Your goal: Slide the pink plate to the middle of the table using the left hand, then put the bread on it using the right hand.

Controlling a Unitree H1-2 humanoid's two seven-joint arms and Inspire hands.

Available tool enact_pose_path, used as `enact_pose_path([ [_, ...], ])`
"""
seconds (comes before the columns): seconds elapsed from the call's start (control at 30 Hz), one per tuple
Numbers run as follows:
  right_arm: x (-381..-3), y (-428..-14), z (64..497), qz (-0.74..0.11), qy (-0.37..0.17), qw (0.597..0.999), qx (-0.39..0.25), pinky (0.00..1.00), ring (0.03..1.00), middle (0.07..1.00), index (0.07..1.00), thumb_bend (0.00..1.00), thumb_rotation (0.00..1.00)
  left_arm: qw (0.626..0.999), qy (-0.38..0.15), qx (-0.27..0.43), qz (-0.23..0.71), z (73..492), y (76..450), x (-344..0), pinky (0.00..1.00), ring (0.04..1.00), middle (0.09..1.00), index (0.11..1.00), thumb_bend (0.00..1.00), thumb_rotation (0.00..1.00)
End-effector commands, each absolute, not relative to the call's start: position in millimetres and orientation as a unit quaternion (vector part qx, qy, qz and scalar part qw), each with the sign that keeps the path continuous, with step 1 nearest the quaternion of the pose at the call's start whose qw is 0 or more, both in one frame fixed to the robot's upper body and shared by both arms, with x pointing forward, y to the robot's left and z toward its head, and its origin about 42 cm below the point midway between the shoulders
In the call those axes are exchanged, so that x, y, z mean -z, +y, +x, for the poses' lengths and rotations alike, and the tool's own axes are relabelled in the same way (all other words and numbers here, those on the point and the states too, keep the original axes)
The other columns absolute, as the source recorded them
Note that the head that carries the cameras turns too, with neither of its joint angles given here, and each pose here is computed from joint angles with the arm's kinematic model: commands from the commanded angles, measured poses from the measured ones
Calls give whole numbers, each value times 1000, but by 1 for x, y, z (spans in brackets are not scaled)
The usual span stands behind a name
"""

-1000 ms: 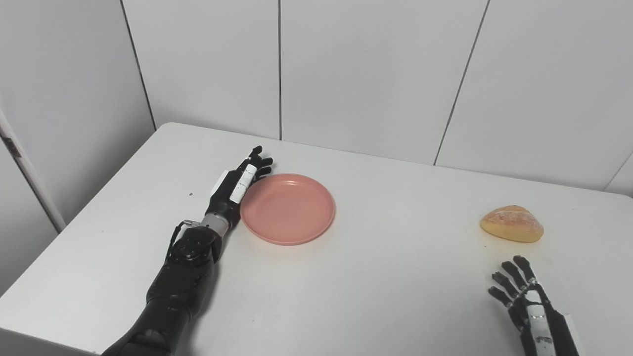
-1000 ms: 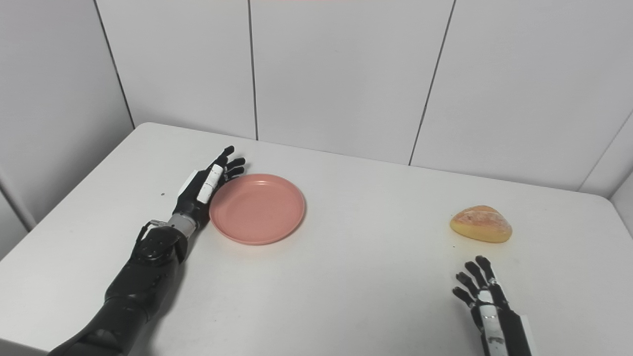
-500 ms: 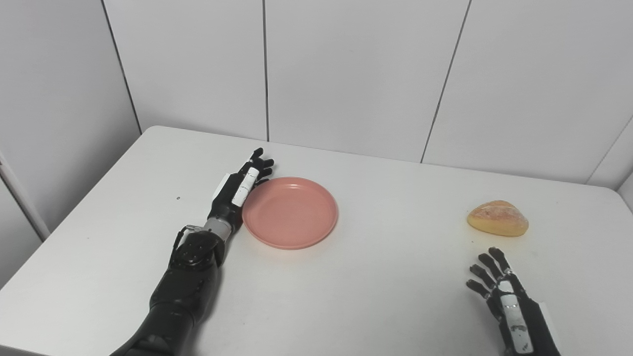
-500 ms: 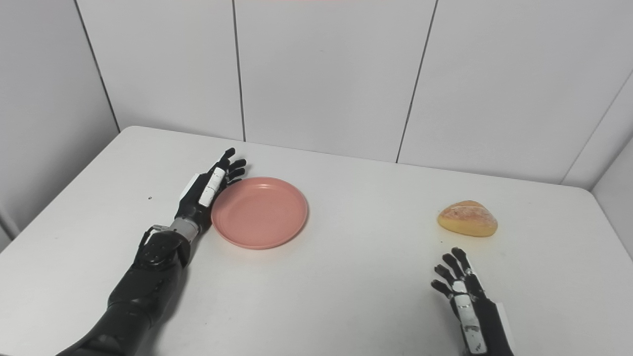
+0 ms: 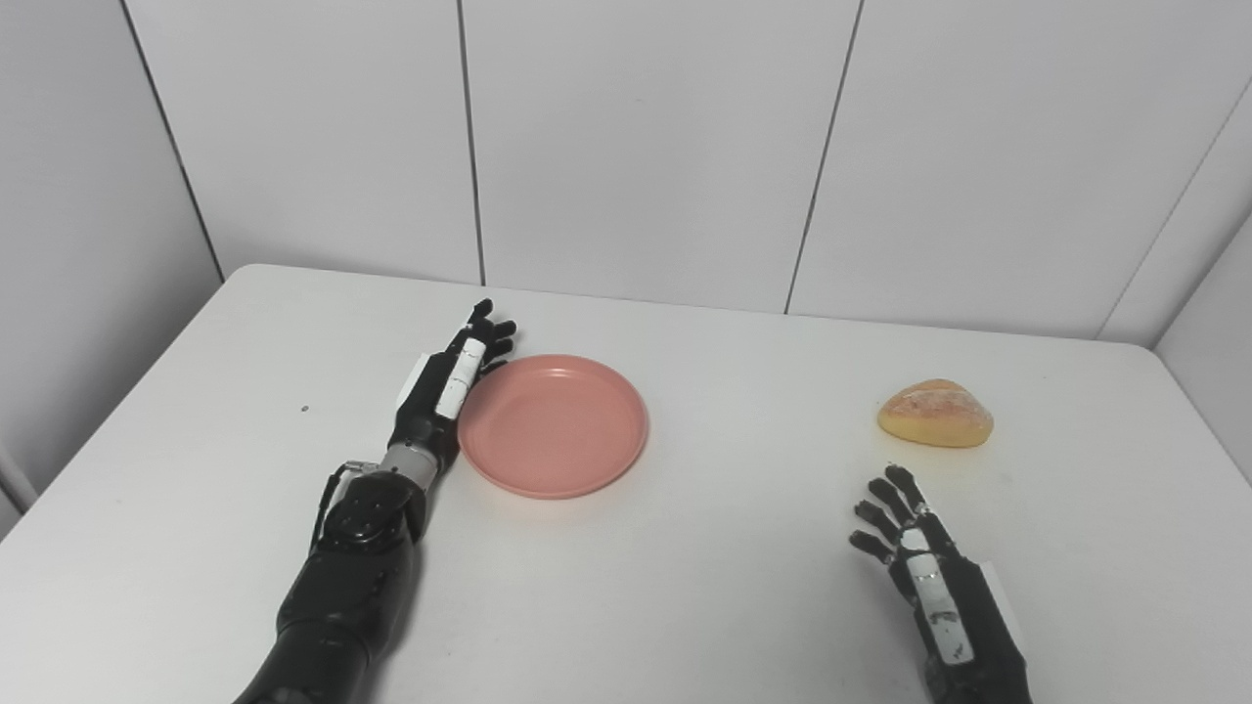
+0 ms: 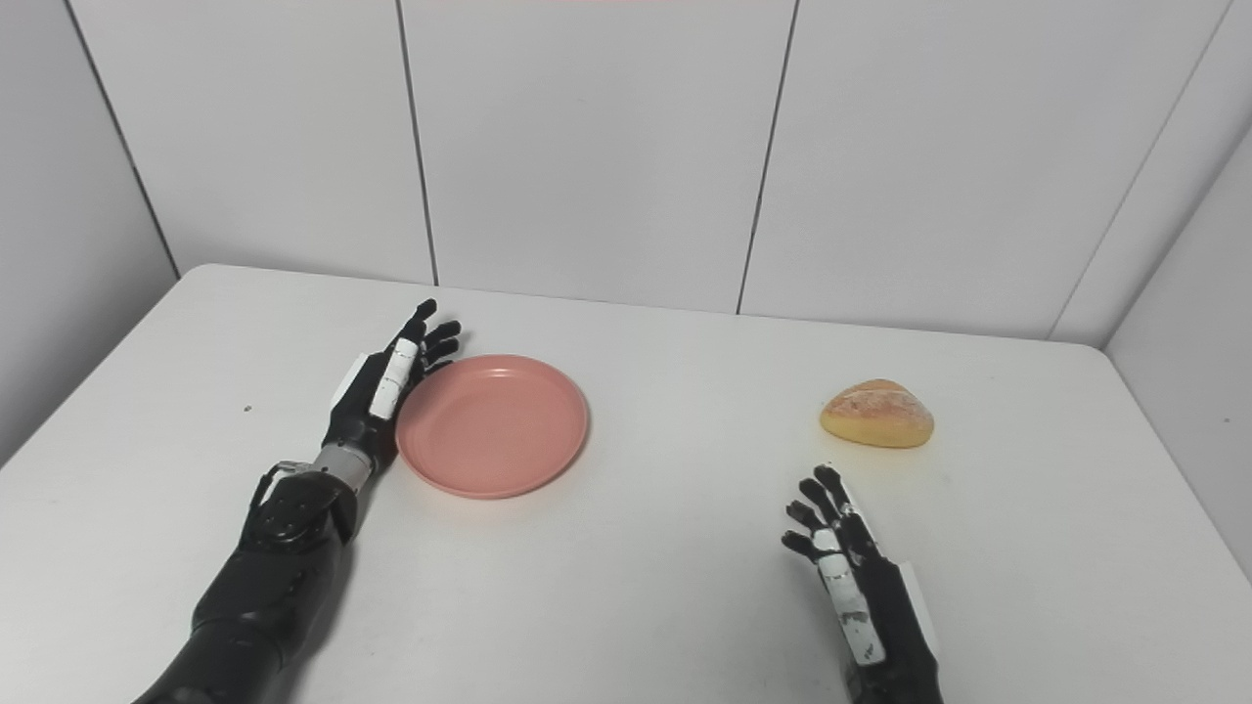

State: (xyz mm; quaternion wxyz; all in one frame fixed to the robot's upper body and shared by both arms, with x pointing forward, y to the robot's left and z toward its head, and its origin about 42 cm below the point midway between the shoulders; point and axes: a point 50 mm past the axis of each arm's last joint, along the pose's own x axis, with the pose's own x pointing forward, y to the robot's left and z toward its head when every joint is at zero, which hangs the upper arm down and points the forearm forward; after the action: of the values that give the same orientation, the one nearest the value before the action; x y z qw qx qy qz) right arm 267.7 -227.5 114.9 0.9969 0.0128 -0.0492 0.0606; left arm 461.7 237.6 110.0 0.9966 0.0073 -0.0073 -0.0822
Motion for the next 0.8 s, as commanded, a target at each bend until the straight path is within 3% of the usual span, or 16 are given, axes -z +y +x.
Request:
enact_pose_path([
  [0.0,-121,-215,275,22,-59,996,-67,815,879,919,941,750,863,989,15,149,-13,460,185,-106,890,895,892,973,904,929],
  [0.47,-122,-201,277,9,-61,996,-68,793,872,917,945,745,890,981,11,189,-31,448,153,-104,908,907,893,972,933,908],
  [0.6,-122,-200,278,8,-61,996,-67,791,869,915,944,745,887,981,21,191,-33,446,142,-103,922,908,893,965,906,906],
  [0.77,-122,-198,279,10,-61,996,-66,791,868,906,935,767,882,980,31,194,-27,443,129,-101,895,909,889,968,786,938],
])
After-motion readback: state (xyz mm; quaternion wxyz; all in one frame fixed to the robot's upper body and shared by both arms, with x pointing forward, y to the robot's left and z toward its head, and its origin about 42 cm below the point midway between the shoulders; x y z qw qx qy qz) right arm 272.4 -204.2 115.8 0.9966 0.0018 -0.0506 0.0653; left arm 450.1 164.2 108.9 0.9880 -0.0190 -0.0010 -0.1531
